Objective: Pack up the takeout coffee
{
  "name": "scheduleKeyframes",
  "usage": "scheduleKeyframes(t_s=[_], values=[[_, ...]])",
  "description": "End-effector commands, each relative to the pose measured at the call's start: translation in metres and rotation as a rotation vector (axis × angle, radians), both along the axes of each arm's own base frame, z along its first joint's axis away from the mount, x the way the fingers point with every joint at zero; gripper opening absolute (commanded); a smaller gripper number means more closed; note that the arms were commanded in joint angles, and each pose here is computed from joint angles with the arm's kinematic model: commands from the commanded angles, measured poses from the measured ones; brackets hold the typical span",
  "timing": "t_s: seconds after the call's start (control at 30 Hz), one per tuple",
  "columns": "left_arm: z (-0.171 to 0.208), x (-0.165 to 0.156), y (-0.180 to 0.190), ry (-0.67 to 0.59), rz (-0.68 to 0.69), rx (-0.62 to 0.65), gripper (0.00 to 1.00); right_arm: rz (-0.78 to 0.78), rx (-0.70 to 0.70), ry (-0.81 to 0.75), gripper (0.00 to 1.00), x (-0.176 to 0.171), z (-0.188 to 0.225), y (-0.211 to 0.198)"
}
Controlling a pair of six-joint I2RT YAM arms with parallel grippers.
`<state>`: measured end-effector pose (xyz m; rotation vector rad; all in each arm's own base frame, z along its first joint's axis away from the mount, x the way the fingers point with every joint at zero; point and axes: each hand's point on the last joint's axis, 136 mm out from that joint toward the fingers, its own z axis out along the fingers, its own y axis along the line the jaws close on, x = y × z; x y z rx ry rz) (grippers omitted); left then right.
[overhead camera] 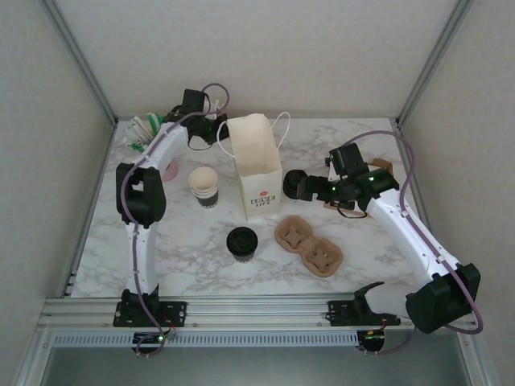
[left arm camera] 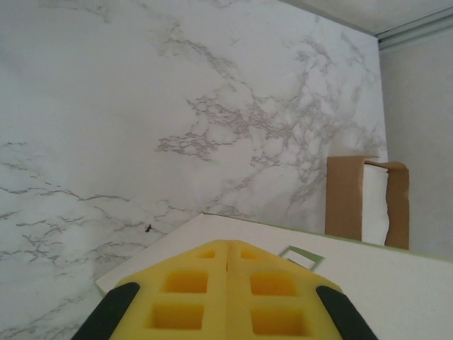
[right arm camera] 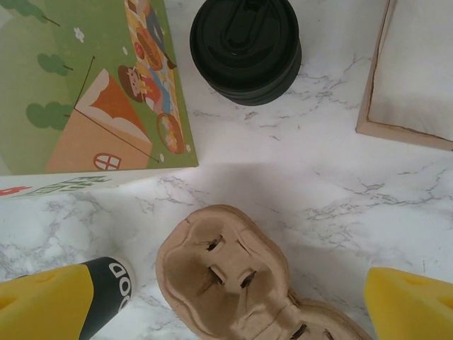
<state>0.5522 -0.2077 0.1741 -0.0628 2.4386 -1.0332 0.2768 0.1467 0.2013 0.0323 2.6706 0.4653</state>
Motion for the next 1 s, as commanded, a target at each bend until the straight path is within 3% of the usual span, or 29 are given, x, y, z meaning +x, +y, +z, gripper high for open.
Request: scheduleKeyframes(t_s=[0.0,0.33,0.67,0.97], values=[[0.033,-0.011,-0.011,-0.098,-0.041,-0.017,0.0,-0.008,0.015,0.009,0.99,-0.004,0.0,-0.002],[0.021,-0.044,-0.007,-0.072,-0.041,0.018,0.0,-0.02,0.006,0.042,0.99,-0.006,-0.011,-0.004],[0.037,-0.065,0.017,-0.106,0.035,0.057,0.01,-0.061,-0.002,0.077,0.99,0.005,-0.017,-0.008],[0.079,-0.079,0.039,-0.189,0.133,0.067,0.17,-0.1,0.024,0.129,0.99,0.02,-0.015,-0.012]])
